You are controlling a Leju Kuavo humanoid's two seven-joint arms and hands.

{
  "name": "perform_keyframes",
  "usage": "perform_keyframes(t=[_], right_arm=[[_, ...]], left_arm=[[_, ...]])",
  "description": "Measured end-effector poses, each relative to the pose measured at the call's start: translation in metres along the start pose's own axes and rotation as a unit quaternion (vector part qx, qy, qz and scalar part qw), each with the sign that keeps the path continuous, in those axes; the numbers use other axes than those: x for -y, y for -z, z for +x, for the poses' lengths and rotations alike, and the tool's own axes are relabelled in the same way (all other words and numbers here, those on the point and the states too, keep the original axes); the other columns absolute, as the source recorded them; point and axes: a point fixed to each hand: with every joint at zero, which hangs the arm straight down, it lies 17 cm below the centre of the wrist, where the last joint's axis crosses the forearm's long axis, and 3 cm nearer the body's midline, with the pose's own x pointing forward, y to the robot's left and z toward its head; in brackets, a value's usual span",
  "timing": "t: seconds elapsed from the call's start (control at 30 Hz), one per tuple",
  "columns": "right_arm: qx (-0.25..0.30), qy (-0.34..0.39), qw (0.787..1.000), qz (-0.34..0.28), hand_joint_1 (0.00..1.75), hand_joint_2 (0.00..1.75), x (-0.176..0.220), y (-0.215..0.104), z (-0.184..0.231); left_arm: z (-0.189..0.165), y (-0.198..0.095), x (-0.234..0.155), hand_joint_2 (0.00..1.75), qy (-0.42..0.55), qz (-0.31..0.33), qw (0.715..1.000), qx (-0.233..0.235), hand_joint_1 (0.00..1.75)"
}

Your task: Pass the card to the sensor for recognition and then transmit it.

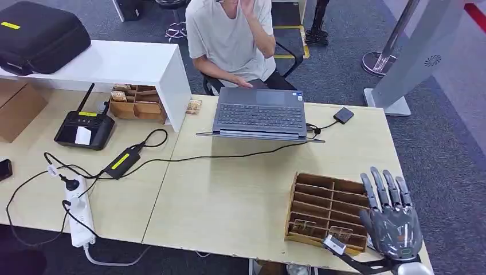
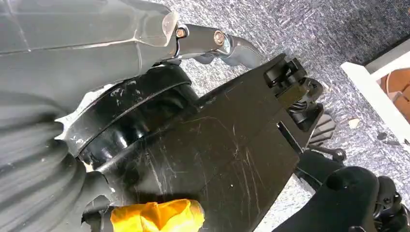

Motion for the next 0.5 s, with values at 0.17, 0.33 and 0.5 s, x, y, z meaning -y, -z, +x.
perform_keyframes(t=[0.17, 0.33, 0.5], right_arm=[[0.005, 0.003, 1.000, 0.002, 0.00, 1.75, -0.003, 0.001, 0.005], [0.007, 0.005, 1.000, 0.008, 0.00, 1.75, -0.008, 0.002, 0.007], [0.009, 0.008, 1.000, 0.015, 0.00, 1.75, -0.014, -0.001, 0.011]], left_arm=[[0.000, 0.000, 0.000, 1.75, 0.000, 0.000, 1.000, 0.000, 0.00], [0.000, 0.000, 0.000, 1.75, 0.000, 0.000, 1.000, 0.000, 0.00], [0.000, 0.000, 0.000, 1.75, 0.000, 0.000, 1.000, 0.000, 0.00]])
